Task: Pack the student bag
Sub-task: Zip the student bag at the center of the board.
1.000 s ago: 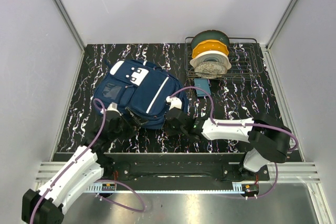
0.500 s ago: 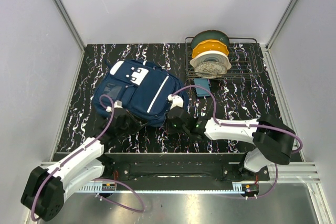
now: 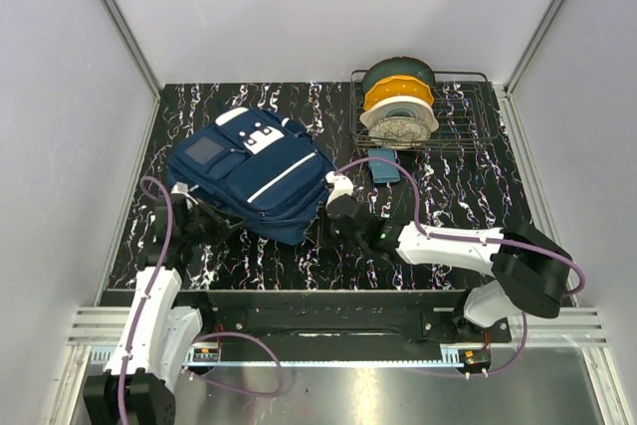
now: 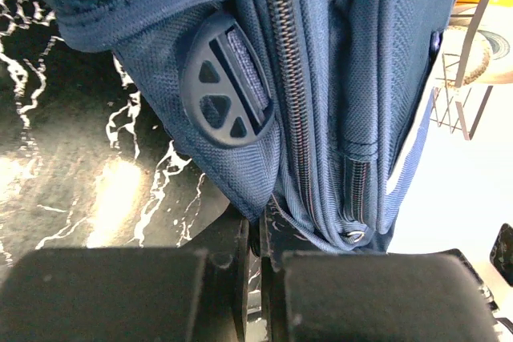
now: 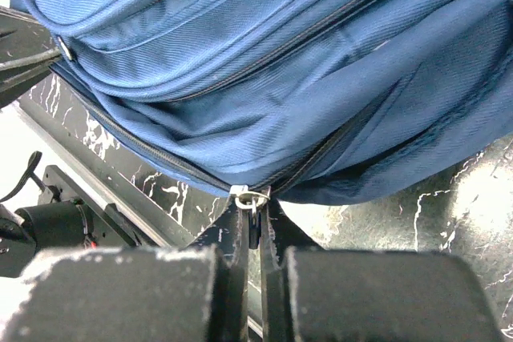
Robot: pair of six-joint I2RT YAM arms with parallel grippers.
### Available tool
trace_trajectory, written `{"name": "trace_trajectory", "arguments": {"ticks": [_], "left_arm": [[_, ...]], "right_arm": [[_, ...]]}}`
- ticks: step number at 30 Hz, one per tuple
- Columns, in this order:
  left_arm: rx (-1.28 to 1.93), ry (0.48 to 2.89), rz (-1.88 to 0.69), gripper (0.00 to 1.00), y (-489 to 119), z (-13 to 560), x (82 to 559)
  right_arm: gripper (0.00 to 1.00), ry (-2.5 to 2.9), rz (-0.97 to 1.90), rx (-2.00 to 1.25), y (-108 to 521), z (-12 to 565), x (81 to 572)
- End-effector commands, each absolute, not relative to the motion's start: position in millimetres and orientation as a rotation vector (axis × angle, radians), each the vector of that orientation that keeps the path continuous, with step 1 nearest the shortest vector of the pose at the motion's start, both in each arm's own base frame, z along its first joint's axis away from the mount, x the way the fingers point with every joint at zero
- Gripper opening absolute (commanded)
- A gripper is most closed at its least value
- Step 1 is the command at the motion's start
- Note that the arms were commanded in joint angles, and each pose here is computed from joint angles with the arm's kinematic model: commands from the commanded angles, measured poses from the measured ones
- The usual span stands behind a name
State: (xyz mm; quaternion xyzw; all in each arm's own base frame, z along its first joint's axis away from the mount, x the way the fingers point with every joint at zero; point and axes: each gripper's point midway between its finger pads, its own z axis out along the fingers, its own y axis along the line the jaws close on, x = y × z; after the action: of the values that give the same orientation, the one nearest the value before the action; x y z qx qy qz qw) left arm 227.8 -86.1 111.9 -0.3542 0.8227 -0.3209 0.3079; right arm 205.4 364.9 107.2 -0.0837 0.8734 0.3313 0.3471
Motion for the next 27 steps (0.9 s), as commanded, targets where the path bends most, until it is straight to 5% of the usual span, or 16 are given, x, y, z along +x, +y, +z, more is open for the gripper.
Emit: {"name": "trace_trajectory", "arguments": {"ticks": [1, 13, 15, 17, 18, 19, 23, 27], "left_arm": [[-0.879, 2.082, -0.628, 0.0, -30.1, 137.4, 248.2], [-0.833, 2.08, -0.848, 0.02, -0.6, 159.9, 260.9], [-0.799, 2.072, -0.86, 0.23, -3.3, 162.5, 260.5], [-0.779, 2.052, -0.84, 0.51, -4.8, 166.8, 256.6], [-0.783, 2.045, -0.83, 0.72, -4.7, 167.3, 254.6], [-0.768, 2.028, -0.825, 0.8, -6.9, 170.9, 251.8], [-0.816, 2.011, -0.879, 0.99, -17.3, 163.9, 241.6], [-0.853, 2.01, -0.965, 0.99, -38.0, 161.2, 229.7]], "right_arm": [[0.0, 2.287, 0.664, -0.129, 318.5, 93.9, 234.5], [0.0, 2.302, 0.711, -0.264, 336.3, 86.6, 246.7], [0.0, 2.309, 0.759, -0.291, 343.2, 88.2, 242.5], [0.0, 2.309, 0.789, -0.296, 347.5, 90.2, 240.7], [0.0, 2.308, 0.795, -0.296, 348.3, 90.8, 240.5], [0.0, 2.306, 0.803, -0.292, 349.4, 91.7, 240.5], [0.0, 2.313, 0.839, -0.294, 354.5, 93.2, 237.2], [0.0, 2.32, 0.857, -0.296, 358.8, 93.6, 237.3]]}}
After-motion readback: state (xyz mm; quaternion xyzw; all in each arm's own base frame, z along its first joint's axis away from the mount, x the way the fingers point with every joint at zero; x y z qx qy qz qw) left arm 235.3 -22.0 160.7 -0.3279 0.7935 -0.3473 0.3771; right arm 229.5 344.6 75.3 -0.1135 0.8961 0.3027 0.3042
